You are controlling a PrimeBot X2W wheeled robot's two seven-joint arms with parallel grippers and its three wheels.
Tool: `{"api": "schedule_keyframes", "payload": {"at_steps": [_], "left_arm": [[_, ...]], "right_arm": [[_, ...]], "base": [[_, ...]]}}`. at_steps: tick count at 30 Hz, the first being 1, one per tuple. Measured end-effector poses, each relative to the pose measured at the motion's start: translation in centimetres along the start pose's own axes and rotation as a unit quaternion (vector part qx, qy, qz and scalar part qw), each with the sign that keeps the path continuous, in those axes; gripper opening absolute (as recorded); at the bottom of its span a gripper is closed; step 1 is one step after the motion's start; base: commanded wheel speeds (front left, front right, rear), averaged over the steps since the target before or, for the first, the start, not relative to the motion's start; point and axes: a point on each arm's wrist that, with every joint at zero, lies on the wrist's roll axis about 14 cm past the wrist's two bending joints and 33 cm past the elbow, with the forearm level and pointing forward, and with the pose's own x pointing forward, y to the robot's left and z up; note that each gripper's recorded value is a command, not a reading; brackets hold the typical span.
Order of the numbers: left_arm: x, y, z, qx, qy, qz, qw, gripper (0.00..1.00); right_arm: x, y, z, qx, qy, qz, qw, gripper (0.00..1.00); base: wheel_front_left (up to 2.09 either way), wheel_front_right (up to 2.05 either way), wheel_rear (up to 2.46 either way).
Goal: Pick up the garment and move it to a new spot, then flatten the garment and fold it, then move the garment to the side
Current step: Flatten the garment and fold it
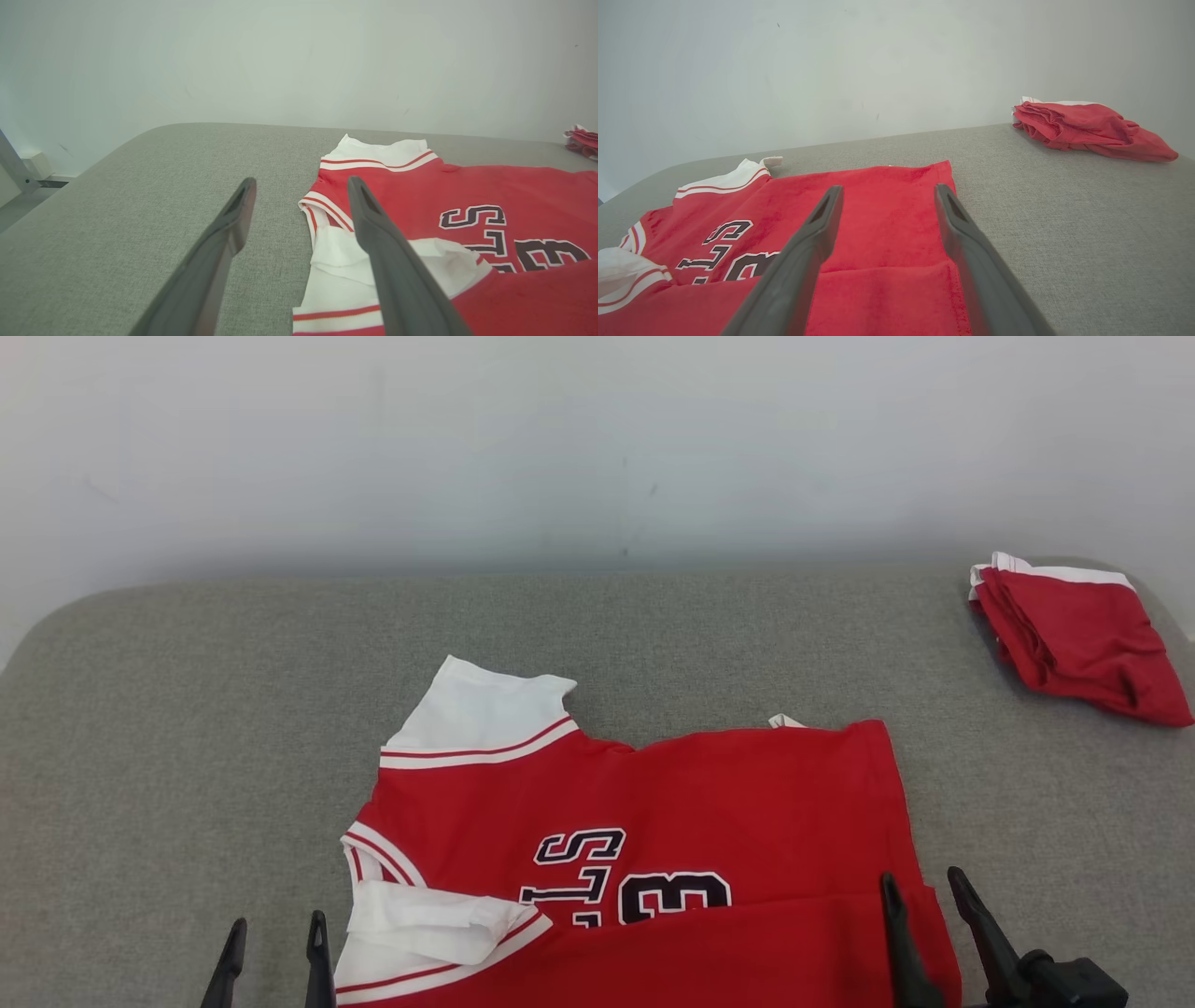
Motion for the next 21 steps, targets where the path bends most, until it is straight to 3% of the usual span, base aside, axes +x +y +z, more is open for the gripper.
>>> {"api": "schedule_keyframes", "payload": {"at_steps": [8,12,17,21], "left_arm": [[2.8,0.1,-0.2,-0.007,0.001,-0.015,1.000,1.00],[6.0,1.0,0.7,0.019,-0.007,-0.032,0.999,1.00],[11.5,-0.1,2.2,0.027,-0.011,-0.074,0.997,1.00],[15.7,-2.7,2.6,0.012,0.033,-0.122,0.992,1.00]], "right_arm": [[1.5,-0.8,0.7,-0.005,-0.012,-0.013,1.000,1.00],[3.4,-0.8,2.2,-0.013,-0.033,-0.009,0.999,1.00],[5.5,-2.1,3.1,-0.029,-0.039,-0.018,0.999,1.00],[7.2,-3.1,2.9,-0.038,-0.029,-0.026,0.998,1.00]], "base": [[0.00,0.00,0.00],[0.00,0.00,0.00],[0.00,0.00,0.00],[0.00,0.00,0.00]]}}
